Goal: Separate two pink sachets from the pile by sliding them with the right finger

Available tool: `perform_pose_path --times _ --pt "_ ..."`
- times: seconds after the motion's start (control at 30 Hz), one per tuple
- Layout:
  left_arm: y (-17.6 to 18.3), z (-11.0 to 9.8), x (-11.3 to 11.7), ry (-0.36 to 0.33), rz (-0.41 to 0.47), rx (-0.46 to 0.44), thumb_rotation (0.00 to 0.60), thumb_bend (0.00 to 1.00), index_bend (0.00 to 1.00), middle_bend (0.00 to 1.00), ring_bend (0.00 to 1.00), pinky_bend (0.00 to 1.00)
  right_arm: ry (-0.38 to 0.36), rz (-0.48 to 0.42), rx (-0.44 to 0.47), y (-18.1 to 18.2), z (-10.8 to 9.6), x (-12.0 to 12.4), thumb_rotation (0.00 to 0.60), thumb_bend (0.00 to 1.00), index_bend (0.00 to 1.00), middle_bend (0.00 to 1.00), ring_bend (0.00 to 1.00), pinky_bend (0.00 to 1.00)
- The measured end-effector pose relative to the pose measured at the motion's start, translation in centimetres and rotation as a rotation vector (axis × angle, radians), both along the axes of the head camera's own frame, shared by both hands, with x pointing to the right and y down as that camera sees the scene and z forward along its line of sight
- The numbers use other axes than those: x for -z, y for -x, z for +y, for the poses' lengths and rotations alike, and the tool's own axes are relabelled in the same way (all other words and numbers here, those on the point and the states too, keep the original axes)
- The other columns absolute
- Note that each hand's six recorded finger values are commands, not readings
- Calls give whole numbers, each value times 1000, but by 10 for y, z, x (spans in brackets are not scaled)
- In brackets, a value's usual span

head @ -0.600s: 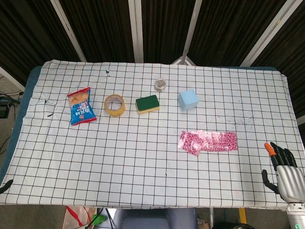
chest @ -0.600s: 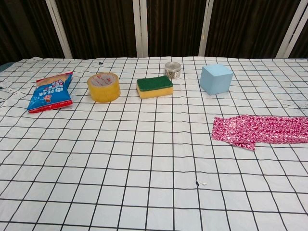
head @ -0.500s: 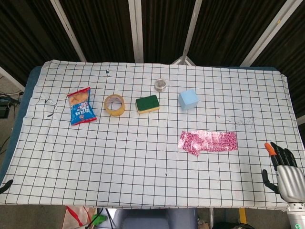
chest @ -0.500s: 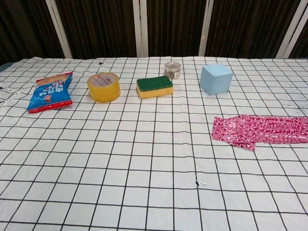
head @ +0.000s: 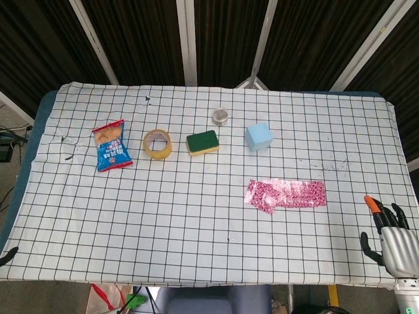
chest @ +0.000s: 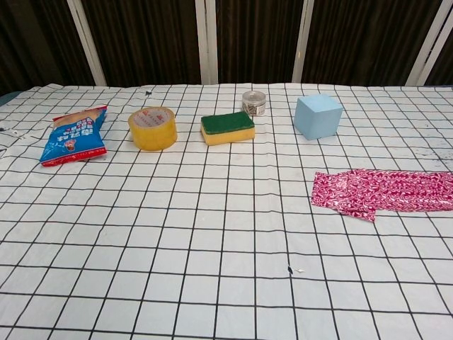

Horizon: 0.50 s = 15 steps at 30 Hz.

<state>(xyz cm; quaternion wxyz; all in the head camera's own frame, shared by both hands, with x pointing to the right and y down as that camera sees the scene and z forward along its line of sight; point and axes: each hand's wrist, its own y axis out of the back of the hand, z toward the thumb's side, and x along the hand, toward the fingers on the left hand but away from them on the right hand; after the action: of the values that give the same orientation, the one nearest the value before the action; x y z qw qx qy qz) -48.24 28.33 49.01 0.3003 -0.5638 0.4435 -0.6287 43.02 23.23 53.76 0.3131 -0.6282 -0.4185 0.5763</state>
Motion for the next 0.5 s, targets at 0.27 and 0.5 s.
perform_pose_path --times 0.27,0.5 --pt "-3 3 3 -9 0 -3 600 258 163 22 0 63 -24 -1 3 5 -1 -4 600 560 37 663 667 536" --pt "-5 3 2 -5 2 -9 600 258 163 22 0 63 -44 15 35 15 -2 -7 600 673 78 835 808 642"
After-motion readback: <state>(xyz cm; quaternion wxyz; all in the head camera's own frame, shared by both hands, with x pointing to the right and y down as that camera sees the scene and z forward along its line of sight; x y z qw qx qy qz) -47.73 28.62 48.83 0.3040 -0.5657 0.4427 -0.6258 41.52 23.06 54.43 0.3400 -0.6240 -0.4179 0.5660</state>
